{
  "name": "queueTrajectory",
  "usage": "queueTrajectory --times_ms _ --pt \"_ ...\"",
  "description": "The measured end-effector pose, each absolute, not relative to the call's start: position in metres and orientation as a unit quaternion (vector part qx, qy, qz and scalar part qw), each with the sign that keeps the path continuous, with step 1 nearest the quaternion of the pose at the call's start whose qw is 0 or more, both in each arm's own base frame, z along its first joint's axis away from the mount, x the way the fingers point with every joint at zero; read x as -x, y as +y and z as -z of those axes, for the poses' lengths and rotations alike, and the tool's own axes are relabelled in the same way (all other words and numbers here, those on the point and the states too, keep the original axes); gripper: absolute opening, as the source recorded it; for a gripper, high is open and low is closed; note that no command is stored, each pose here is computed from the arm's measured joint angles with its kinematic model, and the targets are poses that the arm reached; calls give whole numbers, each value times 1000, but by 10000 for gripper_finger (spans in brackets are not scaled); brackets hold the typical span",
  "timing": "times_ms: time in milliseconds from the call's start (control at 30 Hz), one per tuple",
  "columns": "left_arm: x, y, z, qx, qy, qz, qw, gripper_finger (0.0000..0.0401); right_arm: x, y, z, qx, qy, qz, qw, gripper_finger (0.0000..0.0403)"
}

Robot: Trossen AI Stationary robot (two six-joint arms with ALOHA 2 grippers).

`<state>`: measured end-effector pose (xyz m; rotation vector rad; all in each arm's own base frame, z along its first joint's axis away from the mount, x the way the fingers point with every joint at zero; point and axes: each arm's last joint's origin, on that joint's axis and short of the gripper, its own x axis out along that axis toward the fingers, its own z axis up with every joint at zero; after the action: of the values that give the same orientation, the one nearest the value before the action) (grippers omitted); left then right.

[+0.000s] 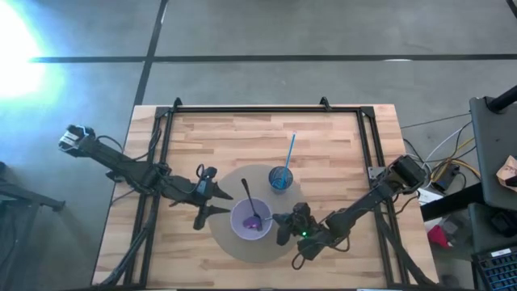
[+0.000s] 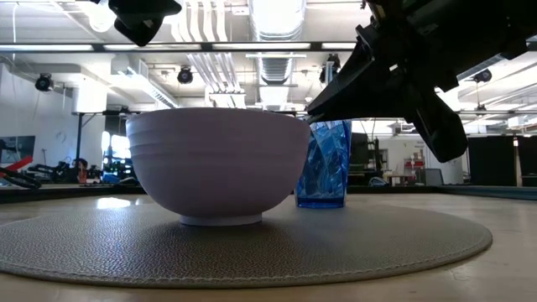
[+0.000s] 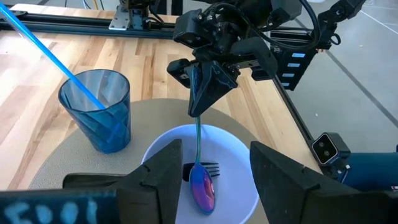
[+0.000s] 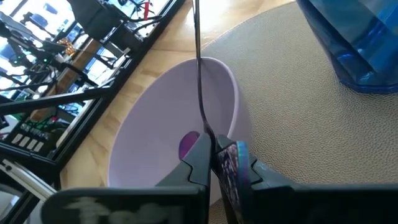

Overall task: Pick & Place Utensil
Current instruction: Put the spoon into the bowl

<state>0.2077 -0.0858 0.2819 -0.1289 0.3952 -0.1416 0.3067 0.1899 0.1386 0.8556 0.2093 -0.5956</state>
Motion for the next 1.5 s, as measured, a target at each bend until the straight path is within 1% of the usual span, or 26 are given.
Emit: queueTrajectory --times_ms 467,533,767,900,1200,1500 --pt "-208 -86 -282 66 196 70 976 179 -306 190 -138 -406 104 284 863 16" --pt "-208 -86 -282 66 196 70 976 179 -306 189 -137 -403 107 284 864 27" --pt "-208 -86 -282 66 196 70 976 179 -306 189 -136 -405 111 282 862 86" --pt "-208 -86 -282 66 196 70 976 179 -307 190 -138 -406 114 278 863 108" --pt "-208 -86 -282 66 196 70 976 179 -306 190 -143 -405 118 275 864 135" --pt "-208 -86 -282 67 196 69 976 179 -300 187 -152 -402 132 274 863 146"
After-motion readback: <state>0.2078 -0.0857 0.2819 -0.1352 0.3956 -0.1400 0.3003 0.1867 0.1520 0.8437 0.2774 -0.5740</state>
